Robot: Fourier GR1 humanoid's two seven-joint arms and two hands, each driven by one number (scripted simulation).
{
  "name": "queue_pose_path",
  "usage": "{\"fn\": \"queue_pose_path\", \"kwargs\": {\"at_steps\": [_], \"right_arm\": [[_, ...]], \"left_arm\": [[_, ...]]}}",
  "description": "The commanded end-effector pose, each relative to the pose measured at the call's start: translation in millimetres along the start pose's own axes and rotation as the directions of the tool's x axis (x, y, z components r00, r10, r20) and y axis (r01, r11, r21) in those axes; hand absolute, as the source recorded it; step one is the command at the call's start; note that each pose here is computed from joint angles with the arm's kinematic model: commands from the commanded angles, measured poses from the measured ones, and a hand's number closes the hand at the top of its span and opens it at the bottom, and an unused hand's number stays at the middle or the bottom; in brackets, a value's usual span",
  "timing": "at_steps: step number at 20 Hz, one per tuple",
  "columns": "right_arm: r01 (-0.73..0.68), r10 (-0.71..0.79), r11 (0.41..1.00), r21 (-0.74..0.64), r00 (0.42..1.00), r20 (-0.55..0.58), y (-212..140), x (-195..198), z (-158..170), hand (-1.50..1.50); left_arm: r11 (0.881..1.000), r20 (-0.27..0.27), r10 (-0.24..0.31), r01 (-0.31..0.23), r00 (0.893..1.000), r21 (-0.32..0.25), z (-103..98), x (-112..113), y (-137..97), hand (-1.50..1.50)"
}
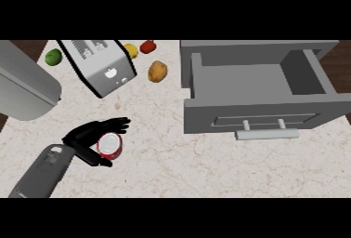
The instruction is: Pick up the can, place it into the drawer and close the drawer
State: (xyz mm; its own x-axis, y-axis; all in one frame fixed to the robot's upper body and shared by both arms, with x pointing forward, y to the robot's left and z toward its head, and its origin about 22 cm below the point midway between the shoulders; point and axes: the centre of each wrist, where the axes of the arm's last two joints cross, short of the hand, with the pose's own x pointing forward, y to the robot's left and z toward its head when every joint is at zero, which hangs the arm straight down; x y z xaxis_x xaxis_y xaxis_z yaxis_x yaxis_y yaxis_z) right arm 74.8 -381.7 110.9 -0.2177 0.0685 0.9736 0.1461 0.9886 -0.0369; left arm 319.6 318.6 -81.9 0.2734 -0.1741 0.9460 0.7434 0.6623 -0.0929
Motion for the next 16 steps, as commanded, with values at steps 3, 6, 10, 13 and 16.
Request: {"fn": "queue_pose_path", "kwargs": {"at_steps": [3,6,10,13,16], "right_arm": [[0.015,-0.015,1.000,-0.017,1.000,-0.006,-2,-7,10,-1.50],[0.023,-0.023,1.000,0.009,1.000,-0.011,6,2,9,-1.50],[0.022,-0.022,1.000,-0.020,1.000,-0.009,10,0,8,-1.50],[0.020,-0.020,0.999,-0.041,1.000,-0.009,12,1,8,-1.50],[0.009,-0.011,0.998,-0.060,1.000,-0.022,4,2,18,-1.50]], "left_arm": [[0.963,0.065,0.182,-0.164,0.981,-0.213,-18,-16,-20,1.50],[0.948,0.033,0.175,-0.159,0.984,-0.277,-23,-6,-16,1.50],[0.925,0.113,0.198,-0.147,0.974,-0.349,-35,16,-13,1.50],[0.954,0.187,0.234,-0.188,0.954,-0.235,-28,1,-20,1.50],[0.896,0.360,0.265,-0.367,0.894,0.250,-27,-22,-30,1.50]]}}
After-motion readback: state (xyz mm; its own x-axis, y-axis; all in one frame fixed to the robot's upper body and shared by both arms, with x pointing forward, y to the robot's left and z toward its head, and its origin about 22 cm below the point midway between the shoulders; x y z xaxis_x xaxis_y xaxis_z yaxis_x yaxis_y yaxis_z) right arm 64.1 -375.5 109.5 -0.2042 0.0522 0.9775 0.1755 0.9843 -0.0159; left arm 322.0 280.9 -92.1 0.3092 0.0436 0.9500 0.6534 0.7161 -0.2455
